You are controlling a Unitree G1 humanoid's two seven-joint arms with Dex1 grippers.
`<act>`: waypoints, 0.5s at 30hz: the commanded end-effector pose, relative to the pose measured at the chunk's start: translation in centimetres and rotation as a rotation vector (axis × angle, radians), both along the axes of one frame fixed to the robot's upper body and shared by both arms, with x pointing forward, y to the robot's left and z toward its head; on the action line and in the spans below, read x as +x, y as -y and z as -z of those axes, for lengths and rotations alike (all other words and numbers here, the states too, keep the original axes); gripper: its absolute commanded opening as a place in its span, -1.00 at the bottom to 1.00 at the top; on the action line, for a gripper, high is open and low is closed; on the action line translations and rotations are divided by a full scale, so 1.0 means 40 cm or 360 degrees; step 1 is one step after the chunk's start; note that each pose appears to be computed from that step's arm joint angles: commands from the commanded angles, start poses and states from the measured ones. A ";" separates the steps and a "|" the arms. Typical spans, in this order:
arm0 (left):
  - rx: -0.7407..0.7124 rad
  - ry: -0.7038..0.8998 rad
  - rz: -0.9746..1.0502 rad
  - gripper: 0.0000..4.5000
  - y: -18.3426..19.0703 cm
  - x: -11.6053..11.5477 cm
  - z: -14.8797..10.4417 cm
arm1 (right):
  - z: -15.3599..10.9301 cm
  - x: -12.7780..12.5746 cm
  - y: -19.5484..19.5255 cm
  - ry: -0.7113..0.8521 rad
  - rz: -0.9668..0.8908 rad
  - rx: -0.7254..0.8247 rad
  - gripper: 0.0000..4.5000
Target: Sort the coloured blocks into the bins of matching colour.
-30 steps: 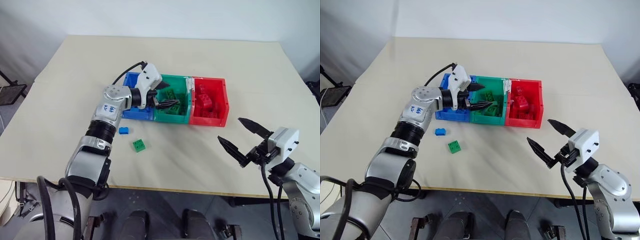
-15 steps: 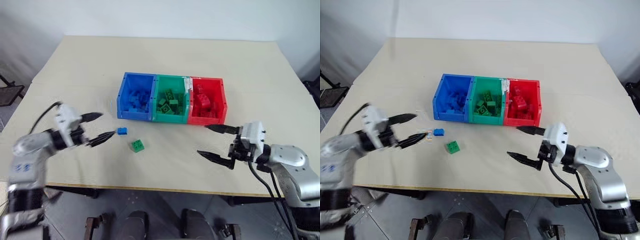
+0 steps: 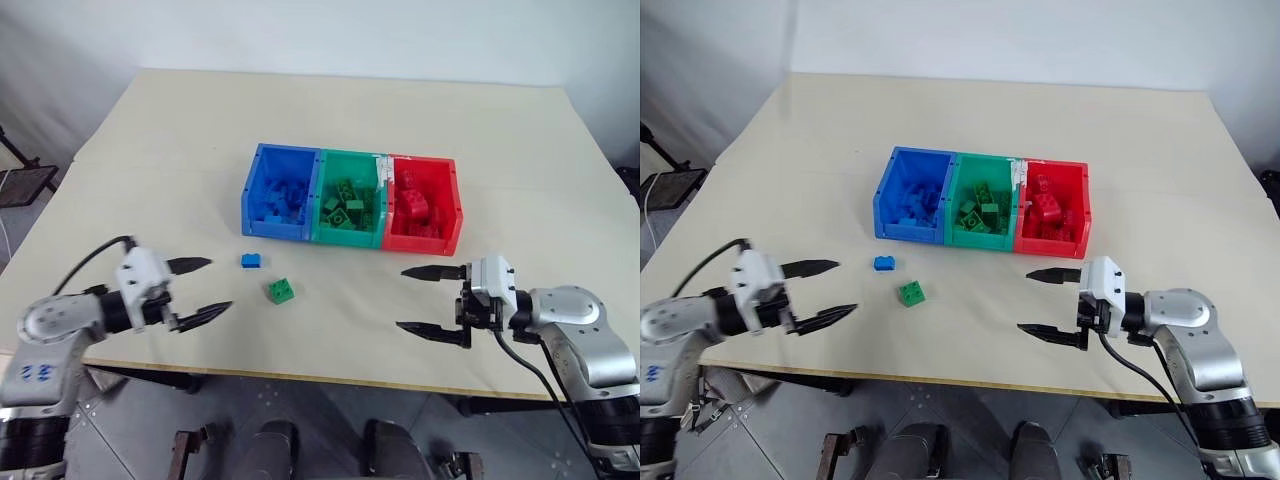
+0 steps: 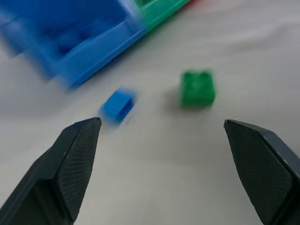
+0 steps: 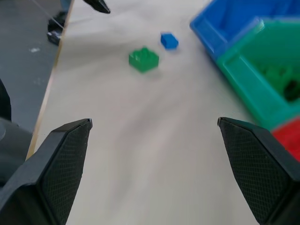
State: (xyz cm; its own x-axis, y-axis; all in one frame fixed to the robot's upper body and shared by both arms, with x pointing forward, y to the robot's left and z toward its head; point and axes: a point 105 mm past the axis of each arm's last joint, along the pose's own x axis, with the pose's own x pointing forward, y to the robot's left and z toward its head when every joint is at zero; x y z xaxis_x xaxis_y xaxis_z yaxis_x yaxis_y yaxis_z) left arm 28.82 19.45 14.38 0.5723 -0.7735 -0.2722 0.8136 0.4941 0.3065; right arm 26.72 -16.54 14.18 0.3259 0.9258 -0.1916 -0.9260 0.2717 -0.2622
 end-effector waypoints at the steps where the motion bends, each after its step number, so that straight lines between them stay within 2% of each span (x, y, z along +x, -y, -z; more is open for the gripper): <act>1: 0.0071 -0.0057 -0.0033 0.98 0.068 0.021 0.022 | -0.028 -0.016 0.021 0.0089 0.0071 0.0003 1.00; 9: 0.0113 -0.0227 -0.0088 0.98 0.132 0.043 0.067 | -0.013 -0.054 0.030 0.0064 0.0158 0.0023 1.00; 12: 0.0134 -0.0263 -0.0108 0.70 0.138 0.047 0.081 | -0.011 -0.064 0.028 0.0056 0.0157 0.0032 1.00; 15: 0.0138 -0.0262 -0.0091 0.29 0.145 0.048 0.080 | -0.011 -0.066 0.026 0.0058 0.0162 0.0039 1.00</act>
State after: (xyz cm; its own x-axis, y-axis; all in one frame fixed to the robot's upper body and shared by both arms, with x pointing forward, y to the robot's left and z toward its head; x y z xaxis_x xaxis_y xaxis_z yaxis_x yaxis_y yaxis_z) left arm 30.90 14.20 10.88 0.5660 -0.7017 -0.4327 0.8189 0.5389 0.1972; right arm 24.35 -17.65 13.76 0.4234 0.8888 -0.1753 -0.8904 0.3725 -0.2616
